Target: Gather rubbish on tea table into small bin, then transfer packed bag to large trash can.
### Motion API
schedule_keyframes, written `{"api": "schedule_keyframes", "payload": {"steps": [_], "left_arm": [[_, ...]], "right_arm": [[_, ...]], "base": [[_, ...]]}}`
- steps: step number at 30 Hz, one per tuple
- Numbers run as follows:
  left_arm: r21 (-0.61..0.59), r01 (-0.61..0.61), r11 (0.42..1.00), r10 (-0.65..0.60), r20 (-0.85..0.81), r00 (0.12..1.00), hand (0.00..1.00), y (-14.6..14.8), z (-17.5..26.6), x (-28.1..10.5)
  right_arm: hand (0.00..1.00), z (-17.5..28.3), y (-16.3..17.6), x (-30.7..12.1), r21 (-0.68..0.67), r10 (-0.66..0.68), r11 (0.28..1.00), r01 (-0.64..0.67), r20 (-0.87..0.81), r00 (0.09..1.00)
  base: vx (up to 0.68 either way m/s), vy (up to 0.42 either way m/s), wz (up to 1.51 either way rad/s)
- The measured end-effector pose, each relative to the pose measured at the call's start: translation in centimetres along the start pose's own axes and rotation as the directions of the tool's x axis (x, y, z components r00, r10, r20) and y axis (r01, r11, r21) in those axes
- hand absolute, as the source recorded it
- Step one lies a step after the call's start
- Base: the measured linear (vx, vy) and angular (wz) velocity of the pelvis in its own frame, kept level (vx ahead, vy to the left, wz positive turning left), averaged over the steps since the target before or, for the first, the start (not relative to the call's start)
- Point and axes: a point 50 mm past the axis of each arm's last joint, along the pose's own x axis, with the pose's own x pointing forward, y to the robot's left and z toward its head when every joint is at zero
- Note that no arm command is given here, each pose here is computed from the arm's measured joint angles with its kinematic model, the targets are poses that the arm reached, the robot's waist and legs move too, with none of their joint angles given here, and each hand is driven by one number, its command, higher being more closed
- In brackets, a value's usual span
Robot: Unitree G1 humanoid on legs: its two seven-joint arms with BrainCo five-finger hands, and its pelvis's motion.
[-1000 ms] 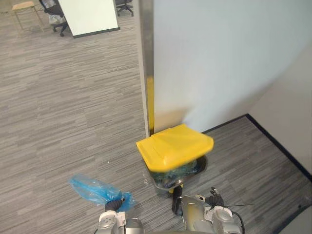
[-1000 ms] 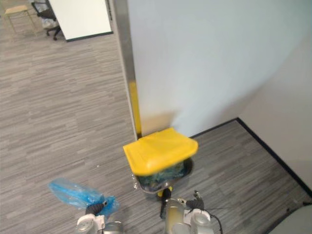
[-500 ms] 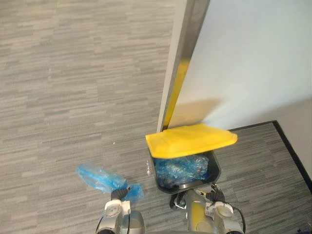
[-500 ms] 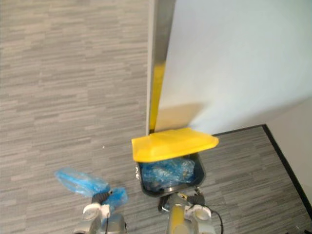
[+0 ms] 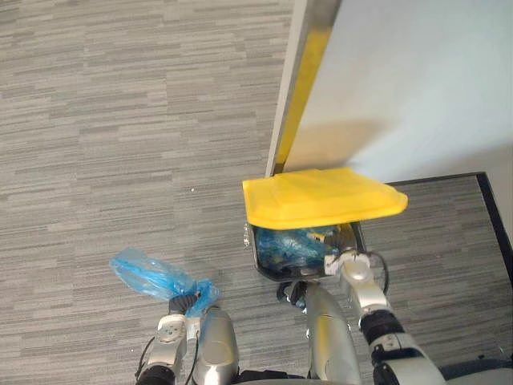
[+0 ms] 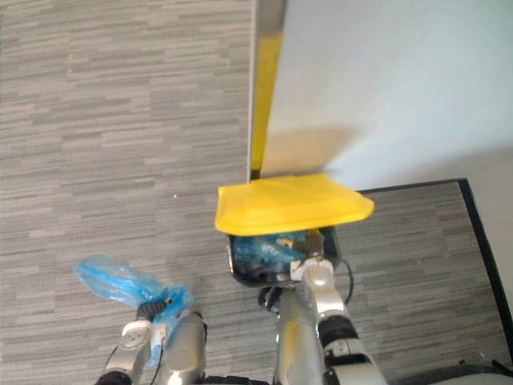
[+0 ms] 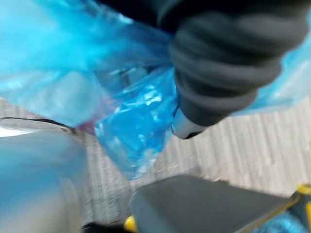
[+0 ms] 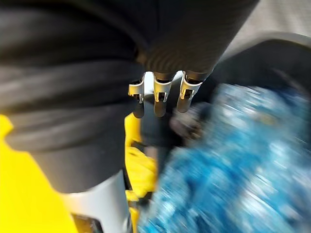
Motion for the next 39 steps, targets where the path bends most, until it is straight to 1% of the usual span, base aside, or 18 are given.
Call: {"api": "schedule_keyframes", "payload": {"steps": [5,7,11,15,17,21,23,25,29,31,32,34,36,39], "left_arm": [[0.017,0.020,1.000,-0.021,0.053,0.998,1.00,-0.5,1.1,0.1],[0.019,0.026,0.999,-0.028,0.093,0.995,1.00,-0.9,2.1,0.2],[0.009,0.052,0.999,-0.053,0.173,0.983,1.00,-1.5,4.0,0.3],[-0.021,0.108,0.994,-0.099,0.262,0.960,1.00,-2.7,6.0,-0.2],[-0.031,0.158,0.987,-0.139,0.333,0.933,1.00,-3.6,7.6,-0.7],[-0.033,0.274,0.961,-0.228,0.466,0.855,1.00,-5.5,10.8,-2.1],[-0.026,0.320,0.947,-0.258,0.531,0.807,1.00,-6.2,12.4,-2.9],[-0.014,0.370,0.929,-0.293,0.584,0.758,1.00,-6.8,13.6,-3.8],[0.010,0.469,0.883,-0.351,0.678,0.646,1.00,-7.9,16.1,-5.5],[0.037,0.531,0.846,-0.397,0.709,0.583,1.00,-9.1,17.2,-6.5],[0.048,0.543,0.838,-0.408,0.716,0.566,1.00,-9.3,17.4,-6.8],[0.094,0.581,0.809,-0.446,0.742,0.501,1.00,-10.4,18.5,-7.8],[0.141,0.606,0.783,-0.473,0.768,0.432,1.00,-11.5,19.9,-8.7],[0.183,0.622,0.761,-0.483,0.800,0.355,1.00,-12.8,22.1,-9.7]], "right_arm": [[0.00,3.6,-1.6,2.2,-0.040,-0.029,0.999,0.033,0.091,0.995],[0.00,5.5,-2.4,3.1,-0.028,-0.054,0.998,0.058,0.126,0.991],[0.00,6.5,-3.2,3.7,-0.030,-0.081,0.996,0.086,0.139,0.987],[0.00,8.8,-3.1,4.3,0.005,-0.085,0.996,0.086,0.188,0.978],[0.00,10.3,-3.0,4.6,0.035,-0.085,0.996,0.079,0.221,0.972],[0.00,12.3,-3.2,5.1,0.052,-0.093,0.995,0.082,0.258,0.962],[0.00,12.5,-3.4,5.2,0.035,-0.096,0.995,0.090,0.260,0.961],[0.00,12.5,-3.7,5.2,0.046,-0.101,0.995,0.092,0.258,0.961],[0.00,12.7,-4.2,5.5,0.035,-0.113,0.994,0.107,0.249,0.962],[0.00,13.4,-4.7,5.6,0.020,-0.117,0.993,0.115,0.258,0.959],[0.00,13.5,-4.7,5.7,0.021,-0.117,0.993,0.116,0.261,0.958],[0.00,14.2,-4.6,5.9,0.013,-0.114,0.993,0.114,0.266,0.957],[0.00,15.1,-4.5,6.0,0.033,-0.112,0.994,0.107,0.282,0.953],[0.00,16.2,-3.9,6.1,0.000,-0.085,0.996,0.089,0.307,0.948]], "base": [[-0.02,-0.157,0.05],[-0.09,-0.104,0.07],[-0.10,-0.048,0.07],[-0.03,-0.010,0.03],[-0.01,0.001,0.02],[0.01,0.016,0.02],[0.04,0.043,0.05],[0.05,0.051,0.06],[0.04,0.061,0.05],[0.03,0.051,0.02],[0.02,0.031,0.01],[0.00,0.000,0.00],[0.02,0.002,-0.06],[0.02,-0.022,-0.05]]}}
